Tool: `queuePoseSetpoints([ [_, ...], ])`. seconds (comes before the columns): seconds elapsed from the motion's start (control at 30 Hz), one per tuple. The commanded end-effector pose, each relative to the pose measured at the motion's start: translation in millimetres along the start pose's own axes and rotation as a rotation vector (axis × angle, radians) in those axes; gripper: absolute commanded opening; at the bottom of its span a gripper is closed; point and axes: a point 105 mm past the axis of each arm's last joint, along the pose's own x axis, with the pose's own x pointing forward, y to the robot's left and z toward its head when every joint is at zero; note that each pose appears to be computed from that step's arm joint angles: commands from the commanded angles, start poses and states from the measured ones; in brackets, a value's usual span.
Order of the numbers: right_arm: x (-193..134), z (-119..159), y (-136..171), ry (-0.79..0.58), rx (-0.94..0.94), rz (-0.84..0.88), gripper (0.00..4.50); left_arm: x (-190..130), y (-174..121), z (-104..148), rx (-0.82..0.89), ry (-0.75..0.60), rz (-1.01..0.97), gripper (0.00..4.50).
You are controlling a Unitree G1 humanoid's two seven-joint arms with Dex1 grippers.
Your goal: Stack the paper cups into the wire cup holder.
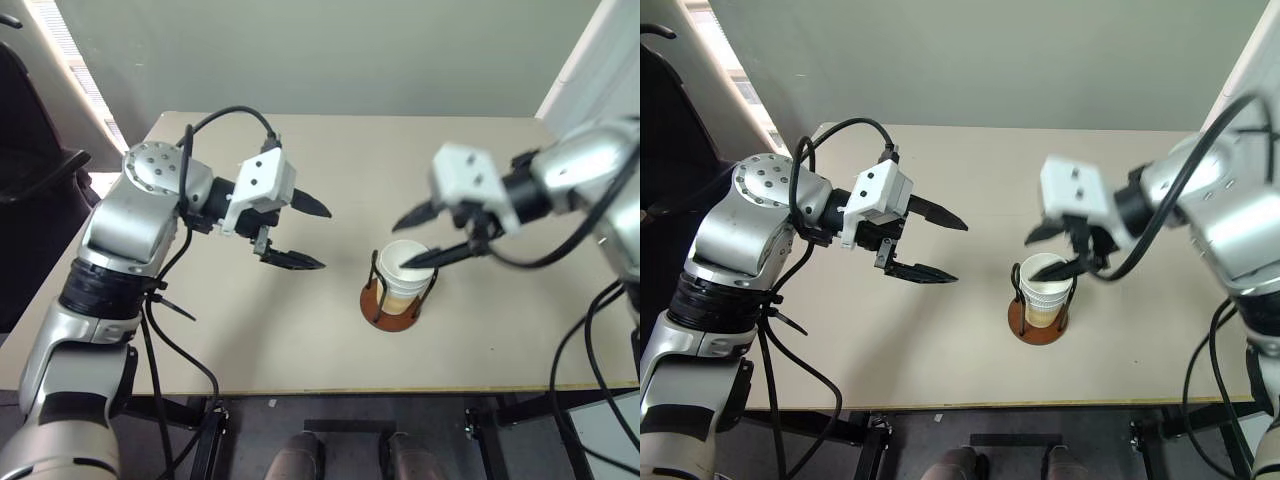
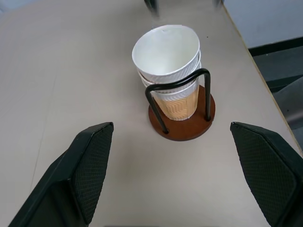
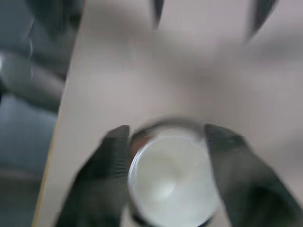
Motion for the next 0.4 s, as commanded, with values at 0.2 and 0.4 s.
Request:
queuePoseSetpoints([
  [0.2,-59.2,-0.6,-48.9,-0.177,0.224,-0.4,2.59,-23.5,24.2,-3.5,-0.016,-0.003,0.208,4.27],
  [0.4,-64.2,-61.7,-37.3,-0.034,0.336,-0.52,2.59,-49.1,28.8,-33.7,-0.14,0.032,0.366,4.27],
])
